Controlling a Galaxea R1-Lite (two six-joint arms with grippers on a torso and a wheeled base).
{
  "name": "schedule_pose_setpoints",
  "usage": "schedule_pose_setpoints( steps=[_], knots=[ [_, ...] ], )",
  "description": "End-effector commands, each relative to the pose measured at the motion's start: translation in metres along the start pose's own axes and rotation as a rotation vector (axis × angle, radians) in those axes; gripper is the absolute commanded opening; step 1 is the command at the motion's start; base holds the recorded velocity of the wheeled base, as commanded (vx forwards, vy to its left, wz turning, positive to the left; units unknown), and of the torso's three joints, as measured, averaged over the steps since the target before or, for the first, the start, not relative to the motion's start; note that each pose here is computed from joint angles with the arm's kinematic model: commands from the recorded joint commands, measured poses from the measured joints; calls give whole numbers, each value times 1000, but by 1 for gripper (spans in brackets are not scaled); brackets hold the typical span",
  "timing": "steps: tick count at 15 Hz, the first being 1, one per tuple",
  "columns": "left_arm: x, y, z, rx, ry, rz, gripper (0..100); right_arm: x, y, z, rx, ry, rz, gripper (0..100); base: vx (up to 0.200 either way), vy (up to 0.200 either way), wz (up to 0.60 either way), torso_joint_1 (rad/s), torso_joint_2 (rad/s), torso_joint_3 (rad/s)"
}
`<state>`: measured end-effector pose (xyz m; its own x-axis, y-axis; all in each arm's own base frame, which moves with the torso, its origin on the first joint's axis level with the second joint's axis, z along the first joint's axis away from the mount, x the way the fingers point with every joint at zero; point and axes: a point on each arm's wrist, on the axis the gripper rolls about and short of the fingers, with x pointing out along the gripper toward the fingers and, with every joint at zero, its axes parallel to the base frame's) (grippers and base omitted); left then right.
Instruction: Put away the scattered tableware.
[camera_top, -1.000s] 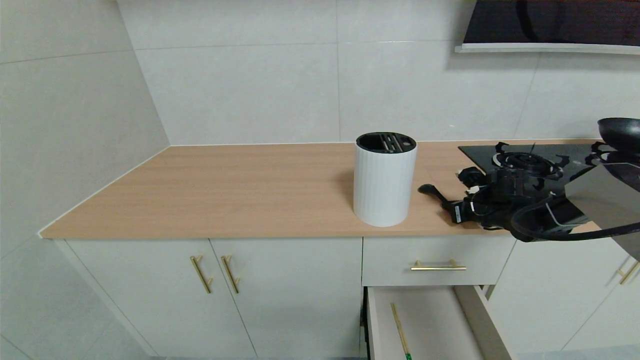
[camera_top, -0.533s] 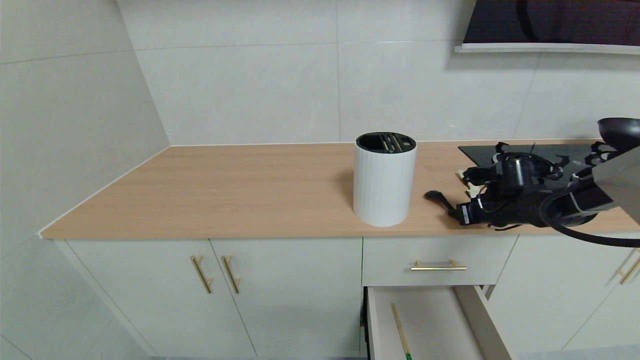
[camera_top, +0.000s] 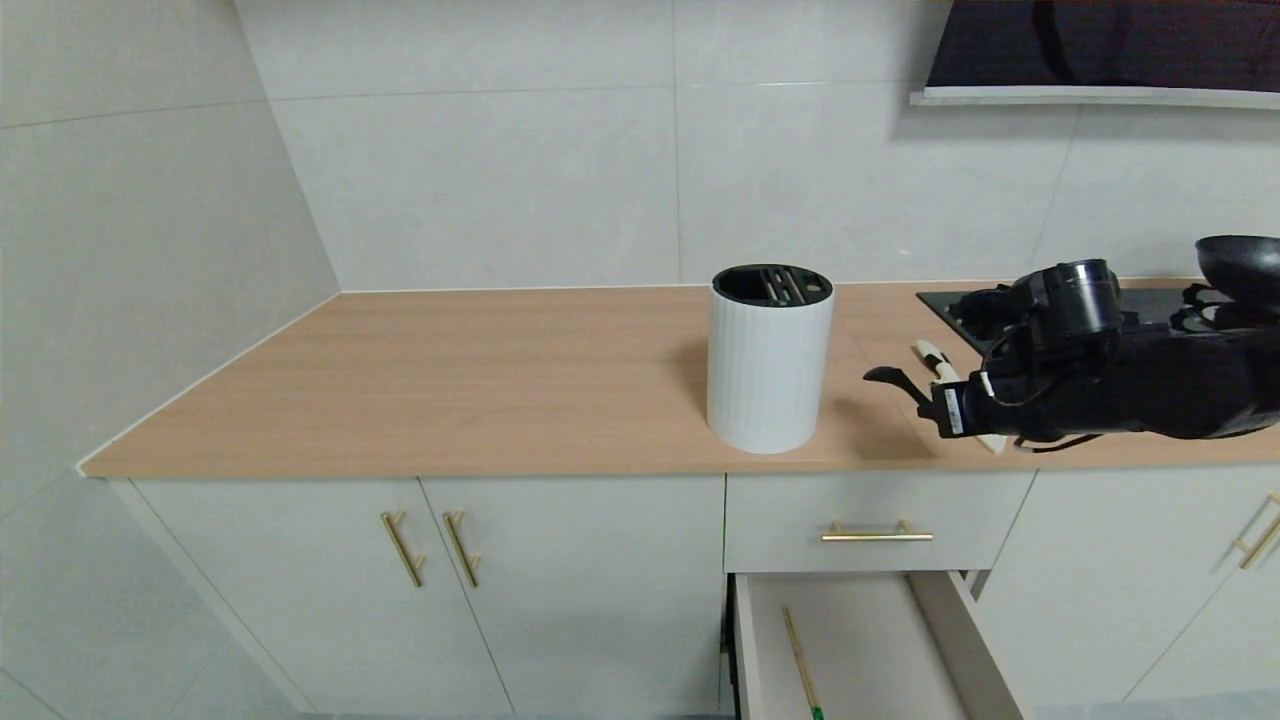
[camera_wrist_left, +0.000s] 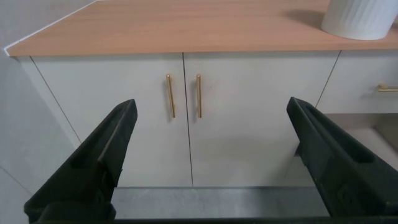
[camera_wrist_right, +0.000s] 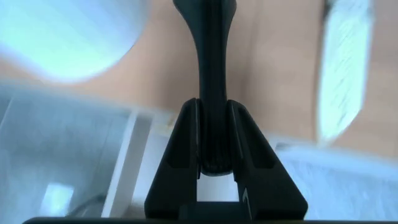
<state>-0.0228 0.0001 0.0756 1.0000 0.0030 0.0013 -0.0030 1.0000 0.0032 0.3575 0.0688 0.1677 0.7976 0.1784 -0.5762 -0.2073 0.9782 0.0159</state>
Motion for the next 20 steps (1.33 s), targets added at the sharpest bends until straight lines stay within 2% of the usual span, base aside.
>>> schedule_pose_setpoints(
  steps=[1, 4, 5, 6, 10, 17, 20],
  knots=[
    [0, 0, 0, 0, 0, 0, 100, -42, 6, -5, -2, -37, 7, 0, 0, 0, 0, 0, 0, 0],
    [0, 0, 0, 0, 0, 0, 100, -65, 9, -34, 11, 12, 12, 0, 0, 0, 0, 0, 0, 0],
    [0, 0, 0, 0, 0, 0, 100, -65, 9, -34, 11, 12, 12, 0, 0, 0, 0, 0, 0, 0],
    [0, 0, 0, 0, 0, 0, 100, -75, 9, -50, 12, 34, 13, 0, 0, 0, 0, 0, 0, 0],
    [0, 0, 0, 0, 0, 0, 100, -85, 8, -76, 16, 12, 12, 0, 0, 0, 0, 0, 0, 0],
    [0, 0, 0, 0, 0, 0, 100, -66, 9, -85, 16, 60, 12, 0, 0, 0, 0, 0, 0, 0],
    [0, 0, 0, 0, 0, 0, 100, -58, 9, -88, 14, 52, 13, 0, 0, 0, 0, -136, 292, 173]
  ],
)
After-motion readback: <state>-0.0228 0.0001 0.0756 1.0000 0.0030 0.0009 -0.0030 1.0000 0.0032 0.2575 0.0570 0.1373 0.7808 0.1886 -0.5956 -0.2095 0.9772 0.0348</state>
